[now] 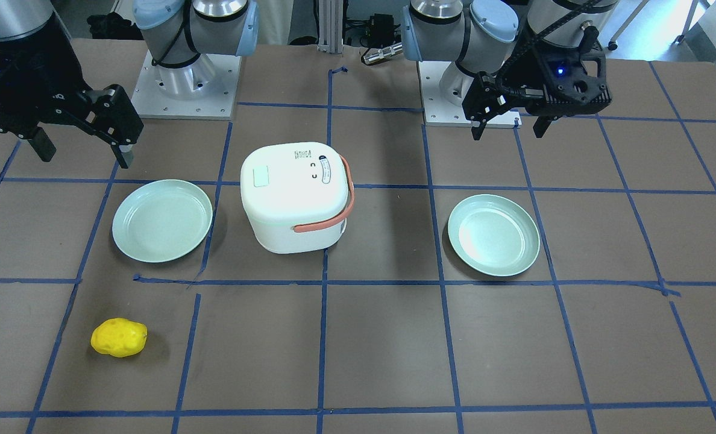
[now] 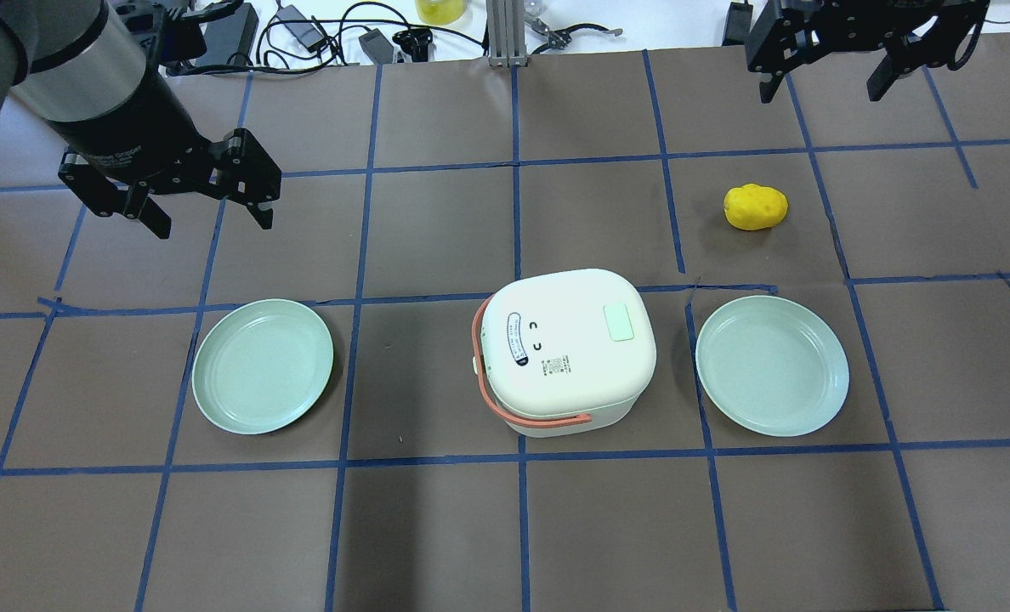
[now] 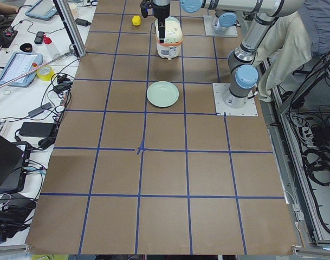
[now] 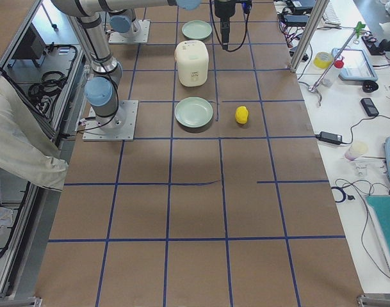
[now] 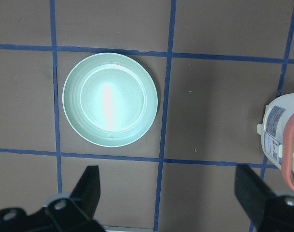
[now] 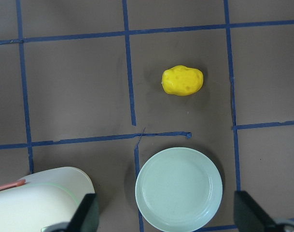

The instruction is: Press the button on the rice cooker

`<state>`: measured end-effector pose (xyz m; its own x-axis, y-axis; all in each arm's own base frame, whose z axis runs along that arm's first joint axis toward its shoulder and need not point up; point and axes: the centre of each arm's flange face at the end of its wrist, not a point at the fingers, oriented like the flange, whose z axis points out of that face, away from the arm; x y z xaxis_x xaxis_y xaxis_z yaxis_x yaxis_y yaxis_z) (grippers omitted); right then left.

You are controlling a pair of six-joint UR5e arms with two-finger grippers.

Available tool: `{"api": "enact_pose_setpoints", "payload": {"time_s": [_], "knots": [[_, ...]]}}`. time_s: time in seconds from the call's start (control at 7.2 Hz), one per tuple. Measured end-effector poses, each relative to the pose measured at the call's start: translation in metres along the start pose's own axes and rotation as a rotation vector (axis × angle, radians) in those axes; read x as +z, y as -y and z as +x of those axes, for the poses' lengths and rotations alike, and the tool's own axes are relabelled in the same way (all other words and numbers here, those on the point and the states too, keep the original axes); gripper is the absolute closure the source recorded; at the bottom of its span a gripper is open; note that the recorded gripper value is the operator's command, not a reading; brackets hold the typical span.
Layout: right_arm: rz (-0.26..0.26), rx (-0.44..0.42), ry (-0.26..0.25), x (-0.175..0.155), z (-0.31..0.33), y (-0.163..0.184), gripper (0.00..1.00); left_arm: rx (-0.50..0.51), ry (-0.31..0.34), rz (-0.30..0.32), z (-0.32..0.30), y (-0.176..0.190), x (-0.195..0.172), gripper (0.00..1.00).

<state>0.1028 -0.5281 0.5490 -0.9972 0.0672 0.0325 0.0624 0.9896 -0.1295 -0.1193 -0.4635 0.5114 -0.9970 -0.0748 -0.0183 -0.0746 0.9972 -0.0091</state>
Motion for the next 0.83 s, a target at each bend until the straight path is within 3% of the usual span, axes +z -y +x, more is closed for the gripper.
{"api": "enact_pose_setpoints", "payload": {"time_s": [0.14,0.28,0.56,0.69,0.83], "knots": [[-0.001,0.0,0.001,0.001,0.0,0.0,0.07,0.0,0.0,0.0,0.0,0.0,0.0,0.0],[-0.003,0.0,0.002,0.001,-0.001,-0.001,0.22,-0.001,0.0,0.0,0.0,0.0,0.0,0.0],[-0.021,0.005,0.028,0.005,-0.005,-0.004,0.72,-0.001,0.0,0.0,0.0,0.0,0.0,0.0],[-0.043,-0.001,0.045,0.01,-0.011,-0.009,0.85,0.0,0.0,0.0,0.0,0.0,0.0,0.0],[-0.073,-0.02,0.055,0.017,-0.023,-0.018,0.88,0.0,0.0,0.0,0.0,0.0,0.0,0.0]]}}
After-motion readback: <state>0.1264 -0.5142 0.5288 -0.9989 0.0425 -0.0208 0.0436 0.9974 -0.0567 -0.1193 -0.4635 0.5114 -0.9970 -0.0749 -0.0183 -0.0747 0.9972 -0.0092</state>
